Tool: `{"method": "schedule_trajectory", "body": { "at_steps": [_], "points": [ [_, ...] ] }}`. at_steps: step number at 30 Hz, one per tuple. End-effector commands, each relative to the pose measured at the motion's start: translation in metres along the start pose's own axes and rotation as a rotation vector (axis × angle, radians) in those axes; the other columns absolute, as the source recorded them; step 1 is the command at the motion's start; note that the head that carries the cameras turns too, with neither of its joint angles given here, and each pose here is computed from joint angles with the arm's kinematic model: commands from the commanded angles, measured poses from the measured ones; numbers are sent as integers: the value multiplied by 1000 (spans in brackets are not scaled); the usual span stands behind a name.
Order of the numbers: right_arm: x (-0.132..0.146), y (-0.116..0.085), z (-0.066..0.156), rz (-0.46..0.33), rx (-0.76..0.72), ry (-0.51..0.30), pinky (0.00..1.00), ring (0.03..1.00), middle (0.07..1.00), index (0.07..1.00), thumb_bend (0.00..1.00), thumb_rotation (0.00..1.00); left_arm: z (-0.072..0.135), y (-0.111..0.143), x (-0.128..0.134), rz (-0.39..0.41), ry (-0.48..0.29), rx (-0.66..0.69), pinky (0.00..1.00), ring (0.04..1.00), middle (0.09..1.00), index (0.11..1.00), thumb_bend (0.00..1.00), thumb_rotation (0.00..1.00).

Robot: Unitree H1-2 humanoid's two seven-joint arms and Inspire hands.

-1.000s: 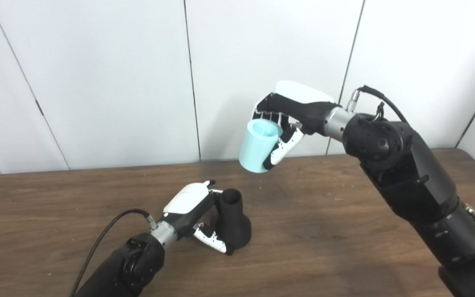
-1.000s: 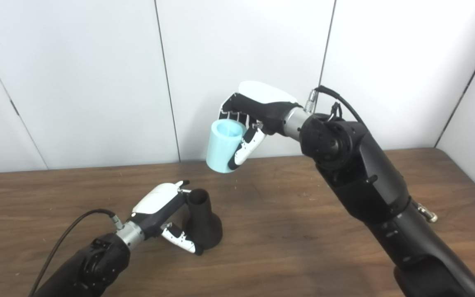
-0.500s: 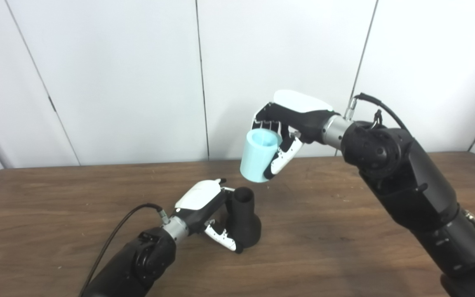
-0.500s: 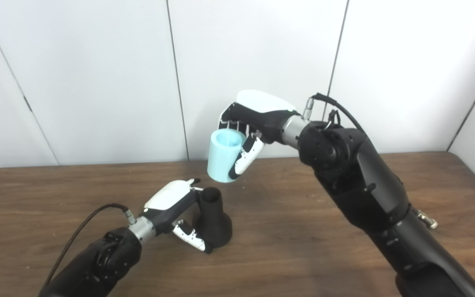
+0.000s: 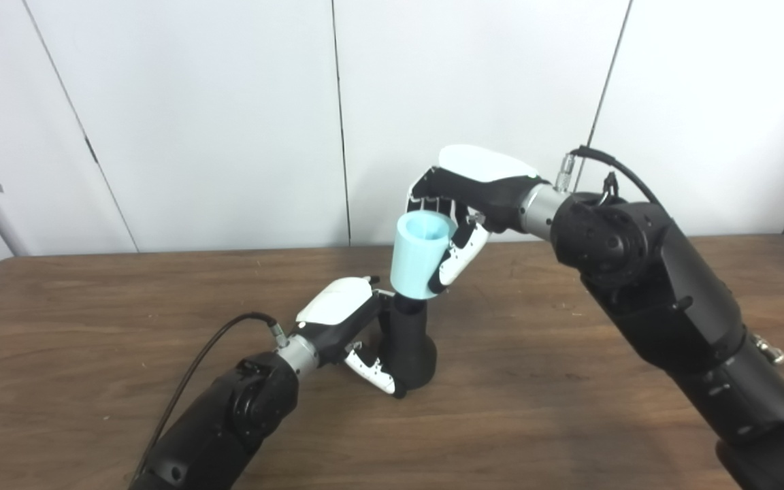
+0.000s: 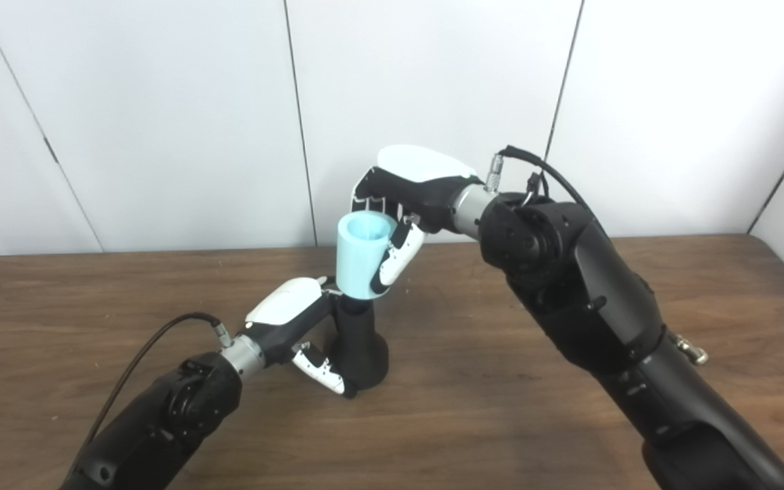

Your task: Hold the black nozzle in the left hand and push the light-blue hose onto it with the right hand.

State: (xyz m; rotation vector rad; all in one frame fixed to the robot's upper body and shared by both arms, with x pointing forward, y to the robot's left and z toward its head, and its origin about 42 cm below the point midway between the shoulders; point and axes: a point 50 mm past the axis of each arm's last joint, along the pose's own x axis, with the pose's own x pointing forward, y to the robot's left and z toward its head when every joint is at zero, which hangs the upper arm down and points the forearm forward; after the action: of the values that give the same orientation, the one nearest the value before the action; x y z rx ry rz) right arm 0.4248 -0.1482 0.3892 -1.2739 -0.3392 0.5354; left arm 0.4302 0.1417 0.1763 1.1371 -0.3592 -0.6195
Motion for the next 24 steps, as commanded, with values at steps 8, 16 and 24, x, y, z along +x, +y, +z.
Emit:
{"method": "schedule_trajectory", "body": {
  "at_steps": [8,16,24],
  "points": [
    [-4,-7,9,-30,-28,-54,349,459,484,494,502,0,2,-31,-5,-137,26,53,1000,581,471,490,526,0],
    [-2,5,12,-3,-25,-59,353,456,485,493,502,0,3,-28,-5,-131,24,51,1000,578,472,490,526,0],
    [-1,16,9,19,-37,-50,355,450,485,494,502,0,2,-28,-5,-128,29,49,1000,577,471,490,526,0]
  ]
}}
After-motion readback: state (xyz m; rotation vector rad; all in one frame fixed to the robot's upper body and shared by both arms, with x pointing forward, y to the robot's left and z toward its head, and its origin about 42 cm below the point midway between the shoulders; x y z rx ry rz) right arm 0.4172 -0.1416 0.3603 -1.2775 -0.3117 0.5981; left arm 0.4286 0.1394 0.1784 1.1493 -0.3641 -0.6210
